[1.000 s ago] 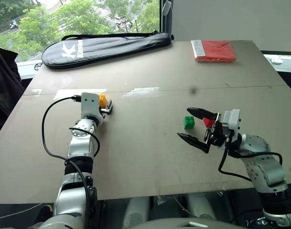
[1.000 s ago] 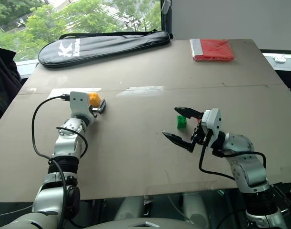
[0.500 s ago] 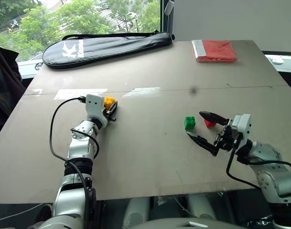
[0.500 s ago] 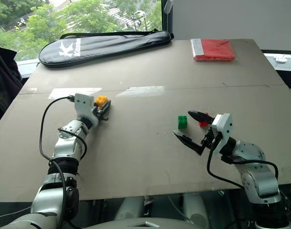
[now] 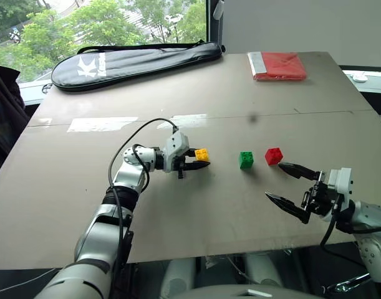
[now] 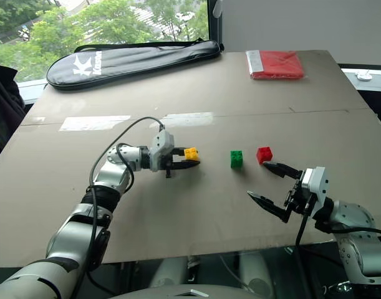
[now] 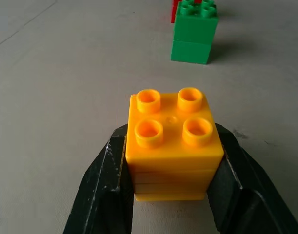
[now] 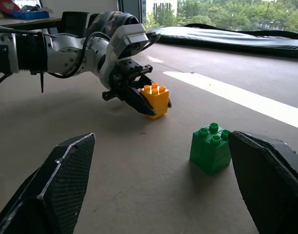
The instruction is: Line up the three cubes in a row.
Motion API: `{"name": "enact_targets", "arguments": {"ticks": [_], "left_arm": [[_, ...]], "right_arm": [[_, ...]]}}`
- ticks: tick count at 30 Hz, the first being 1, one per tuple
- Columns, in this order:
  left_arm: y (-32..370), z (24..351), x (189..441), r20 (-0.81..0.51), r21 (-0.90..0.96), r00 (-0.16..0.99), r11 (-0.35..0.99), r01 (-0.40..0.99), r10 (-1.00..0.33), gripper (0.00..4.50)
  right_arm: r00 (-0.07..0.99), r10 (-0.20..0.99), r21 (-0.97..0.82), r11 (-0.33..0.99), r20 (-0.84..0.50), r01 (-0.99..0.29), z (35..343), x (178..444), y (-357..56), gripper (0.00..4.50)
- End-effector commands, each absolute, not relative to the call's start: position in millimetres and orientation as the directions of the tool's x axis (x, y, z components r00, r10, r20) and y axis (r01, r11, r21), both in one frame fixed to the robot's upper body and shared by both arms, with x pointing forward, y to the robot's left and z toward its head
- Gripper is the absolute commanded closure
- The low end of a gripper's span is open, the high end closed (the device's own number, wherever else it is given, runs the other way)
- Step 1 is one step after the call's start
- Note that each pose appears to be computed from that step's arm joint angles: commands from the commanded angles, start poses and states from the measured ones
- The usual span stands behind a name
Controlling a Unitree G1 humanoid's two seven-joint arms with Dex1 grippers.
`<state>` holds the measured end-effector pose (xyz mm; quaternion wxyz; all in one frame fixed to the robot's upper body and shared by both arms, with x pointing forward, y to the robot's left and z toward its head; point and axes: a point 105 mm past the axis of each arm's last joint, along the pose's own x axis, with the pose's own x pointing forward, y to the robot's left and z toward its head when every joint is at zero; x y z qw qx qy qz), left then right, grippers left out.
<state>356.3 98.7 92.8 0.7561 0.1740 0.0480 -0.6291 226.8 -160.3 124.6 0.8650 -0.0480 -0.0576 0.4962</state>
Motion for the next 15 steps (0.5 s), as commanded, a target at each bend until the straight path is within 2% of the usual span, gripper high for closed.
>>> {"name": "enact_targets", "arguments": {"ticks": [1,9,15], "left_arm": [[87.7,93.4,355.2,-0.336,0.261,0.125,0.035,0.965,-0.934,3.17],[69.8,89.0,354.6,-0.357,0.227,0.033,-0.053,0.973,-0.933,3.17],[66.1,83.7,357.6,-0.36,0.207,0.057,-0.02,0.978,-0.931,3.17]], "right_arm": [[0.502,0.863,-0.182,0.504,0.063,-0.844,129.1,221.5,-164.8,0.0],[0.52,0.852,-0.195,0.522,0.066,-0.83,127.1,217.6,-167.7,0.0],[0.527,0.847,-0.198,0.53,0.07,-0.825,127.2,216.1,-168.0,0.0]]}}
